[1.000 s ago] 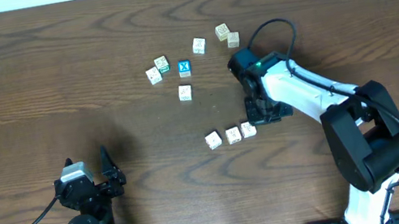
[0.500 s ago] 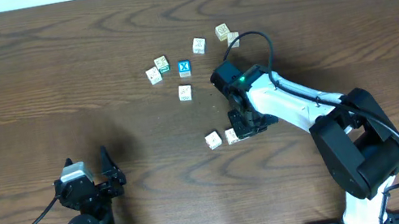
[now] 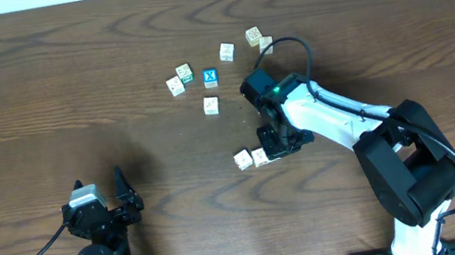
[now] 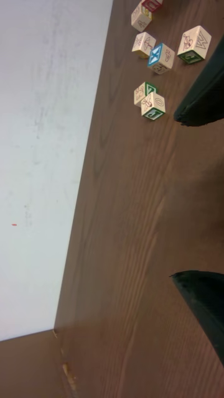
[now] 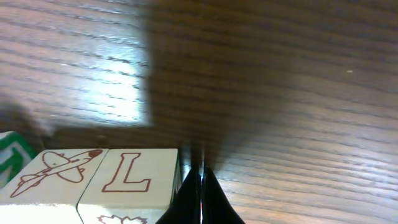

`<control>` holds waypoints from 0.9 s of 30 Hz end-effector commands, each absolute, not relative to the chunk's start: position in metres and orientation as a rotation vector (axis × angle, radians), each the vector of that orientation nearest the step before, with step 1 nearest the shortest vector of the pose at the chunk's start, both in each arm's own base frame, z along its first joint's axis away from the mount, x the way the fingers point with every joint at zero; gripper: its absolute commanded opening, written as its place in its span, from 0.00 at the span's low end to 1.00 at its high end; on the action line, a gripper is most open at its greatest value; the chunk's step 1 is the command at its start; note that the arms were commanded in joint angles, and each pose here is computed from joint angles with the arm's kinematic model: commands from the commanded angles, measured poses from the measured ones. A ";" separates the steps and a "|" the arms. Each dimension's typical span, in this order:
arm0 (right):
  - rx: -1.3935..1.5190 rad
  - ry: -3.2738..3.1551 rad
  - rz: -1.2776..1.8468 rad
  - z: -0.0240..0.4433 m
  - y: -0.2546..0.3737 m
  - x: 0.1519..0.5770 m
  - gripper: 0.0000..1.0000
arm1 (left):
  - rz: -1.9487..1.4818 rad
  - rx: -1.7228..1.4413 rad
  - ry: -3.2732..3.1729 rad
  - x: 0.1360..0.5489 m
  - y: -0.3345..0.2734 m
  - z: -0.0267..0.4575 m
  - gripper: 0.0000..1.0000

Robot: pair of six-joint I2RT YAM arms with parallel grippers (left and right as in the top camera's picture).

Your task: Lift 3 blocks

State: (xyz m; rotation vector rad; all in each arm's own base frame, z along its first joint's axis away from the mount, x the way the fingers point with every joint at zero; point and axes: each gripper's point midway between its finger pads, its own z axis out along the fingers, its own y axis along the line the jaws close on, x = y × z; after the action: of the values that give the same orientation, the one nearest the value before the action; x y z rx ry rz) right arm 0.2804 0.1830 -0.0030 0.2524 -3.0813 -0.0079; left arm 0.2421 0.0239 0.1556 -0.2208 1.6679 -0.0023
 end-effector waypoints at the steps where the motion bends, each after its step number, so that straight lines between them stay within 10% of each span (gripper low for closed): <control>1: 0.280 -3.057 -0.051 -0.005 0.189 0.274 0.01 | 0.004 -0.217 1.713 0.243 0.024 0.136 0.75; 27: 0.276 -3.085 0.029 -0.006 0.199 0.267 0.01 | 0.004 -0.217 1.713 0.243 0.024 0.136 0.75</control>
State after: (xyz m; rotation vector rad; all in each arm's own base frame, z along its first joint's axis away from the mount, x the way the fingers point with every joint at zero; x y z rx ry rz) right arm 0.2665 0.2109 -0.0030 0.3271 -3.0804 -0.0461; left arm 0.2421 0.0239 0.1556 -0.2208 1.6679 -0.0023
